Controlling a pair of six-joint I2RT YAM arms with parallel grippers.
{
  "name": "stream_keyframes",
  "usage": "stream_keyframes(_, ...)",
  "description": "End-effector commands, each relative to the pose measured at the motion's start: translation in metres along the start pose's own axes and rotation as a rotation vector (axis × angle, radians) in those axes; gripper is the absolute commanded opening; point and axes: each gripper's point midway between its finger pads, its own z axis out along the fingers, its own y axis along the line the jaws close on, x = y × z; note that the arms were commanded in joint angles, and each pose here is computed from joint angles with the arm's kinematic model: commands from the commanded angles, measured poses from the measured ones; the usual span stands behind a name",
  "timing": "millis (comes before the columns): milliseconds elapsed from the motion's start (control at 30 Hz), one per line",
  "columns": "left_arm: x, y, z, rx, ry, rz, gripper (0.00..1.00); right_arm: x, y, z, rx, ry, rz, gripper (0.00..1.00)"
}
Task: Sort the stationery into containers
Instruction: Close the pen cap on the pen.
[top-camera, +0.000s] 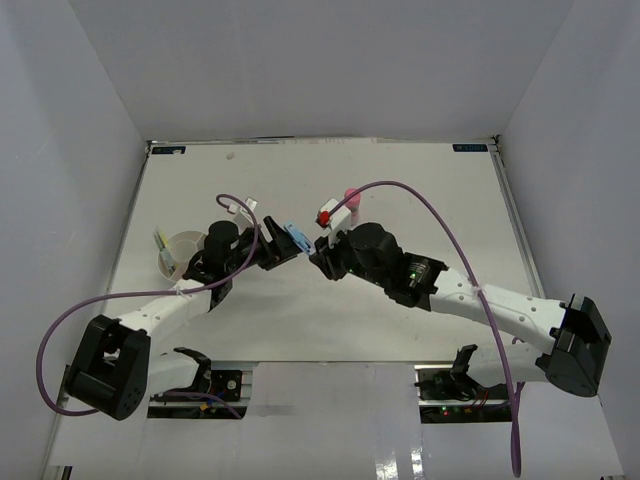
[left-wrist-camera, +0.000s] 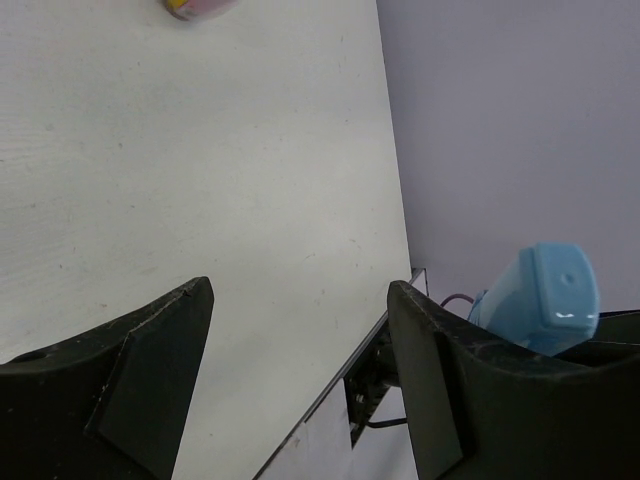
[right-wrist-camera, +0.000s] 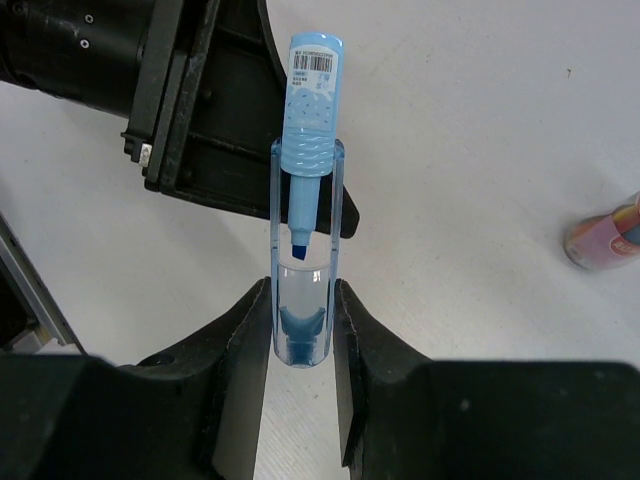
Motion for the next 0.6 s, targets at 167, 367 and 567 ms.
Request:
stream_keyframes(167, -0.02, -0.027, -0.004, 0.063, -0.075, 0.053, 0.8, -0.01, 0.004, -0.01, -0.016, -0.054, 0.004, 0.23)
stream_keyframes(367, -0.019, -0.033, -0.006, 0.083, -0.068, 0.074, 0.8, -0.012, 0.007, -0.01, -0.04, -0.108, 0.008, 0.22)
stream_keyframes(567, -0.02, -0.043, -0.011, 0.101, -0.073, 0.106, 0.8, -0.009, 0.008, -0.007, -0.043, -0.139, 0.015, 0.19)
